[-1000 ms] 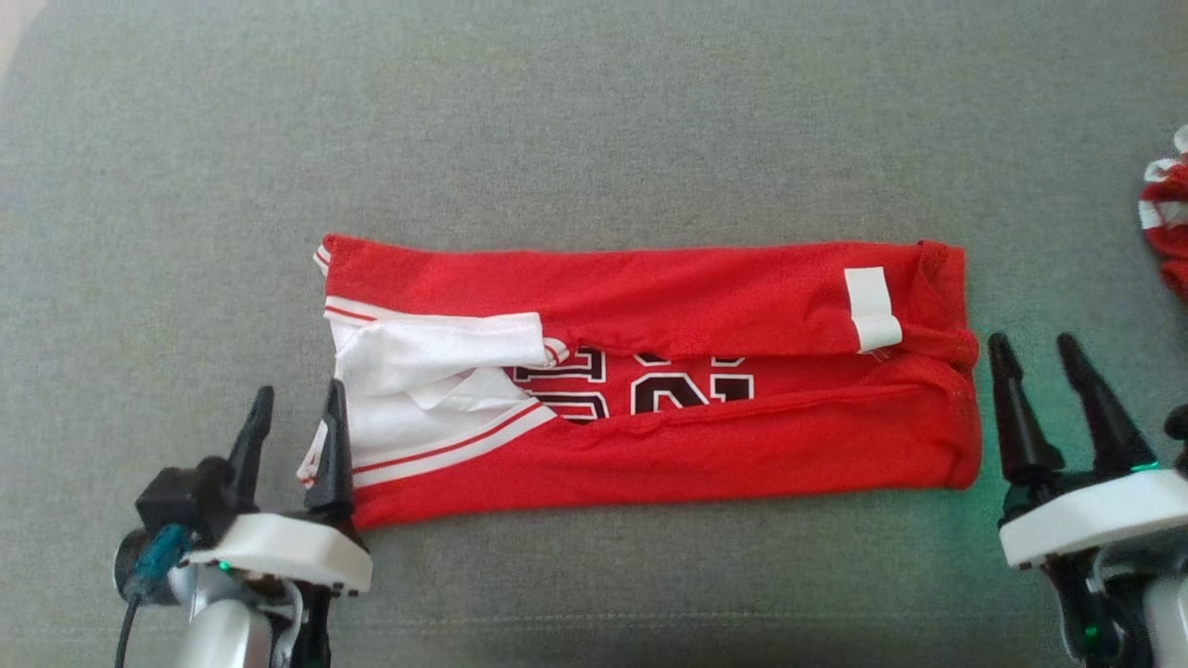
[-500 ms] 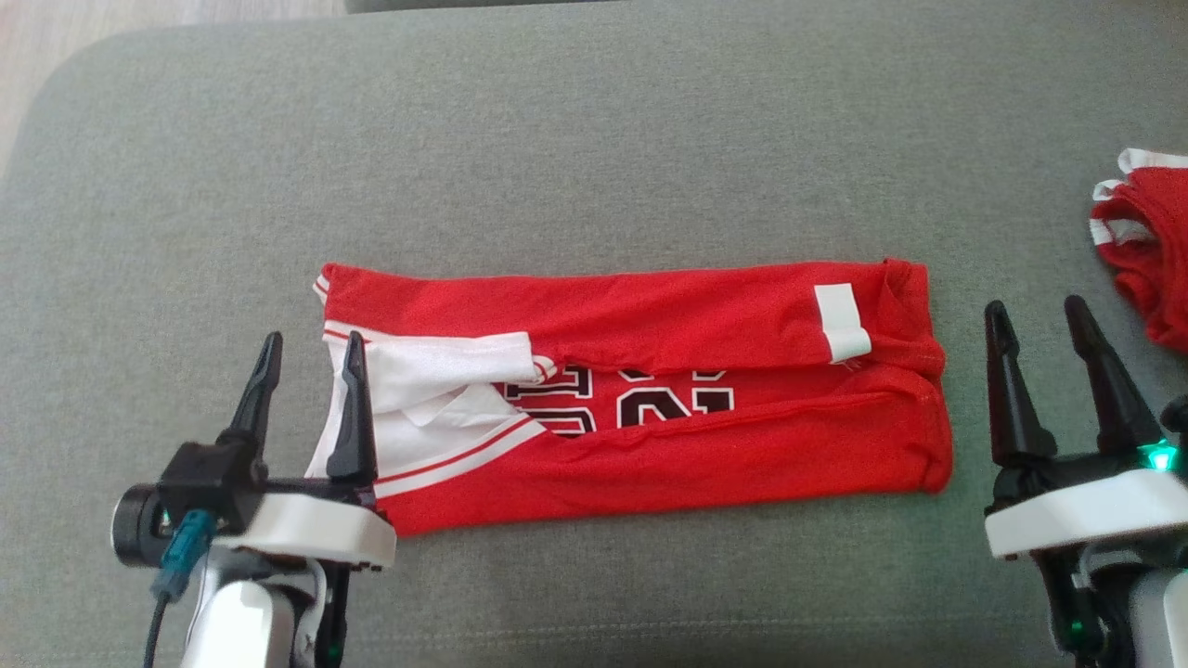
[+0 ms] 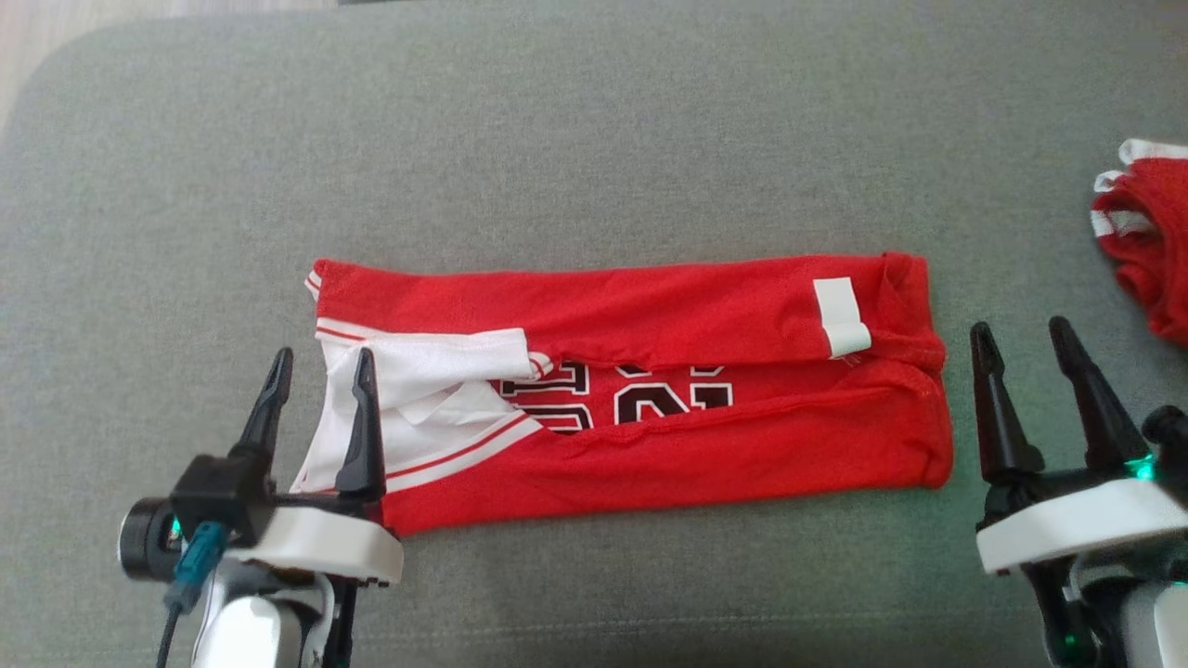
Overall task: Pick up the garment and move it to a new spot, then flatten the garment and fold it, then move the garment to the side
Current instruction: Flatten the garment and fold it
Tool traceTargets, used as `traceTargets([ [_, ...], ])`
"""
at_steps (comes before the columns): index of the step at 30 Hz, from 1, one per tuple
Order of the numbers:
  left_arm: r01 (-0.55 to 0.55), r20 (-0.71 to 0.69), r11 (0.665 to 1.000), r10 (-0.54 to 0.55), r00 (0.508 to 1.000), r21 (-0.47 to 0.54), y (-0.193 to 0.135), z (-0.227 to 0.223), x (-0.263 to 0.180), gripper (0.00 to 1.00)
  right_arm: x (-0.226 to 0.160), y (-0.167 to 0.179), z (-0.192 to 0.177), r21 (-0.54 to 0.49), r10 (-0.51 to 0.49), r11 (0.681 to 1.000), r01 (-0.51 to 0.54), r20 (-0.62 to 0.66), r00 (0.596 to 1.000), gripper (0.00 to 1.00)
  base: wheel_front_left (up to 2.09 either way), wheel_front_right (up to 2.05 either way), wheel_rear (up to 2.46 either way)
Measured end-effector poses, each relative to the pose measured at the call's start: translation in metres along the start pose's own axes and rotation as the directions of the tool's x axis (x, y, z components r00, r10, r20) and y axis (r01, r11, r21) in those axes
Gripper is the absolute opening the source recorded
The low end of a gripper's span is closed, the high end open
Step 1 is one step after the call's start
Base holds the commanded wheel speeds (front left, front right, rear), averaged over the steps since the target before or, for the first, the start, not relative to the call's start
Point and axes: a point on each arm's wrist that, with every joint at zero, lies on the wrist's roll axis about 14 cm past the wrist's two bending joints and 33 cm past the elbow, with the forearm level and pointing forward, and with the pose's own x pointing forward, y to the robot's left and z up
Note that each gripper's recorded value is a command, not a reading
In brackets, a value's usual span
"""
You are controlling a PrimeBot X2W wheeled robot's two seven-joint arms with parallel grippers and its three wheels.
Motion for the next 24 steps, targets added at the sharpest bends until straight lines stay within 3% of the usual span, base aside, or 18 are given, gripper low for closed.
traceTargets([
  [9, 0.021, 0.007, 1.000, -0.021, 1.000, -0.003, -0.006, -0.004, 0.024, 1.00, 0.024, -0.023, -0.059, -0.009, -0.041, 0.999, 0.040, -0.187, 0.981, 1.00, 0.00, 0.00, 0.00],
  [20, 0.032, -0.019, 0.999, -0.032, 0.999, 0.001, -0.008, -0.020, 0.038, 1.00, 0.045, -0.019, -0.114, 0.023, -0.017, 0.999, 0.027, -0.363, 0.932, 1.00, 0.00, 0.00, 0.00],
  [24, 0.036, -0.022, 0.999, -0.036, 0.999, 0.003, -0.009, -0.023, 0.040, 1.00, 0.049, -0.014, -0.118, 0.029, -0.003, 0.999, 0.015, -0.378, 0.926, 1.00, 0.00, 0.00, 0.00],
])
